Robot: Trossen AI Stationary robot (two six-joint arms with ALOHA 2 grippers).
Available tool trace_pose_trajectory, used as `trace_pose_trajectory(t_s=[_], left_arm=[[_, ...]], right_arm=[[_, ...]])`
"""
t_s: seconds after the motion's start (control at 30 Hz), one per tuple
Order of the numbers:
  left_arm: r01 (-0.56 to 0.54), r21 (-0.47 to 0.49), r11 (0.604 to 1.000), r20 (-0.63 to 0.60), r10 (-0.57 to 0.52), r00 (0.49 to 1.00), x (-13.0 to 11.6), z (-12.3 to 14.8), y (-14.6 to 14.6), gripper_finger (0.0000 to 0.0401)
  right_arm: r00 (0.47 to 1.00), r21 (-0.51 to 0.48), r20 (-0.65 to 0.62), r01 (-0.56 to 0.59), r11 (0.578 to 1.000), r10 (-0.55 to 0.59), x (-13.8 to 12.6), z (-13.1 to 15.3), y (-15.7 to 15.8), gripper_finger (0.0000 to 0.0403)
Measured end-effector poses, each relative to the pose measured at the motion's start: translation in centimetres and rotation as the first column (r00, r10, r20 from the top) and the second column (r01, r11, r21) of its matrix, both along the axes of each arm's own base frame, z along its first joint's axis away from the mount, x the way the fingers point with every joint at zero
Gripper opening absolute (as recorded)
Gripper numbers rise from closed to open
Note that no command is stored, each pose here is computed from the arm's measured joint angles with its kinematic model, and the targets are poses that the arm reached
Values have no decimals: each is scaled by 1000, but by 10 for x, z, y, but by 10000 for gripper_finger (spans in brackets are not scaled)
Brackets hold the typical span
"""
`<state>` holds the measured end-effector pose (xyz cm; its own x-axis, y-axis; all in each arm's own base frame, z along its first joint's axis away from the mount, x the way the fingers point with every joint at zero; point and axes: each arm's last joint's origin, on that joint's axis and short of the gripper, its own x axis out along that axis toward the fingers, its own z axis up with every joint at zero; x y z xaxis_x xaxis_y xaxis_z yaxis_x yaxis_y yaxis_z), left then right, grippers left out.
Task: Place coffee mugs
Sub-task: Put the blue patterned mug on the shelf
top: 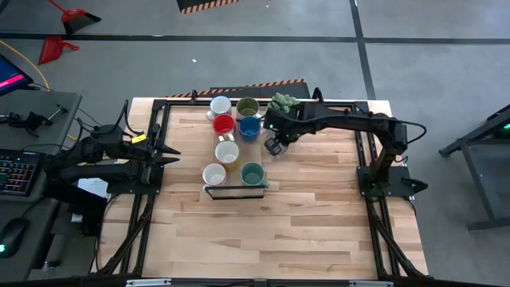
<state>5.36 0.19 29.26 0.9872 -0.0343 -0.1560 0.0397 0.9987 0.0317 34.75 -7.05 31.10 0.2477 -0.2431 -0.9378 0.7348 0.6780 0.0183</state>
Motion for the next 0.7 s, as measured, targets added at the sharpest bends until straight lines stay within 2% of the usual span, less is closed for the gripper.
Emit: trace_pose_trajectory(t_s=[0.3,0.53,0.7], left_arm=[[0,0,1000,0,0,1000,0,0,0,78],[0,0,1000,-1,0,1000,0,0,0,78],[-1,0,1000,-3,1,1000,0,0,0,78]], right_arm=[[1000,-13,13,12,1000,-12,2,2,-5,1],[999,9,15,-36,999,36,23,-19,-11,0],[998,22,36,-58,998,57,34,-18,-16,0]])
